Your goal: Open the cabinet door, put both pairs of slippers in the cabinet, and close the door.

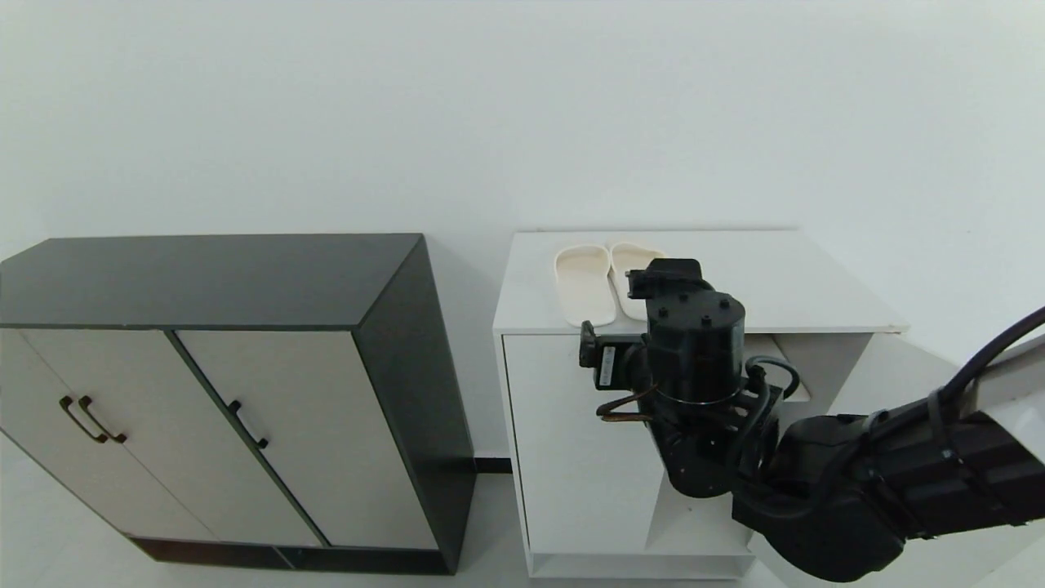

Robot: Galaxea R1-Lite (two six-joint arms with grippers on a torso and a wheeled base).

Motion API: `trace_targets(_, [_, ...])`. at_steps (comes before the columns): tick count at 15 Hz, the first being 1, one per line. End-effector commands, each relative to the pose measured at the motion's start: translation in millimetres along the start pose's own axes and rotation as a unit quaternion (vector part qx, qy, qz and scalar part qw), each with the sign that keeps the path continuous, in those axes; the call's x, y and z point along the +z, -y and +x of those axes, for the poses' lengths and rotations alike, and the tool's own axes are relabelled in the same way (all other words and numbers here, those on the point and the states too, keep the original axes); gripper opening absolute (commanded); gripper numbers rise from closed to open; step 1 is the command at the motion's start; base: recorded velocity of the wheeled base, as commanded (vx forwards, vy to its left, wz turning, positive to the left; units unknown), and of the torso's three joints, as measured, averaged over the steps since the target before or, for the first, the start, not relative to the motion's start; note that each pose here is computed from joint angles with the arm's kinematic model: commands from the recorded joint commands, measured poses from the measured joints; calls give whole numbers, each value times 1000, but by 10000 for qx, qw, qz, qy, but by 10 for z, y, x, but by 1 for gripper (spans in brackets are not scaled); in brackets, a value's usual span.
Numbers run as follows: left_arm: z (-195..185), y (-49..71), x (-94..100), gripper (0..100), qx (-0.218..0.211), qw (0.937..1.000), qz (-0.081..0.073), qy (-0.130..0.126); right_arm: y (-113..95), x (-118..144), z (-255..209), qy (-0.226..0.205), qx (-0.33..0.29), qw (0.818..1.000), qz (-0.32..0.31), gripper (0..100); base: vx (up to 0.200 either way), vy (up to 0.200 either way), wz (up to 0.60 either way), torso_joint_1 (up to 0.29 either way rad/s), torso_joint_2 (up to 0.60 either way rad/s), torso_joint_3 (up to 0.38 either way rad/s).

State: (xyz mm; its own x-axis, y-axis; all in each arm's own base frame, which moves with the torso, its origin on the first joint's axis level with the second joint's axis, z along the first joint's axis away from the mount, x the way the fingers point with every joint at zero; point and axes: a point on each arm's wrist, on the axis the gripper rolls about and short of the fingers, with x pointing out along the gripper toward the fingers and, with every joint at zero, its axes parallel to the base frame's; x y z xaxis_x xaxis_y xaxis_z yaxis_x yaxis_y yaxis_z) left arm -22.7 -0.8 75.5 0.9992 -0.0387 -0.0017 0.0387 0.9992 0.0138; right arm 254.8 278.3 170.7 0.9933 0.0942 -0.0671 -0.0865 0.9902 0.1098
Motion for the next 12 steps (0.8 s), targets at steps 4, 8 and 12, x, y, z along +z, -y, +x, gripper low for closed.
trace_targets(4, [1,0,0,0,2,10000,0,-7,100,-270,163,-81,-182,9990,-403,100,0,0,0,0,0,0])
trace_targets(8, [1,0,0,0,2,10000,0,-7,100,-262,163,-76,-181,9990,-397,100,50,0,0,-1,1,-1])
trace_targets(12, [1,0,0,0,2,10000,0,-7,129,-234,181,-69,-110,9989,-448,100,200,0,0,-4,0,4])
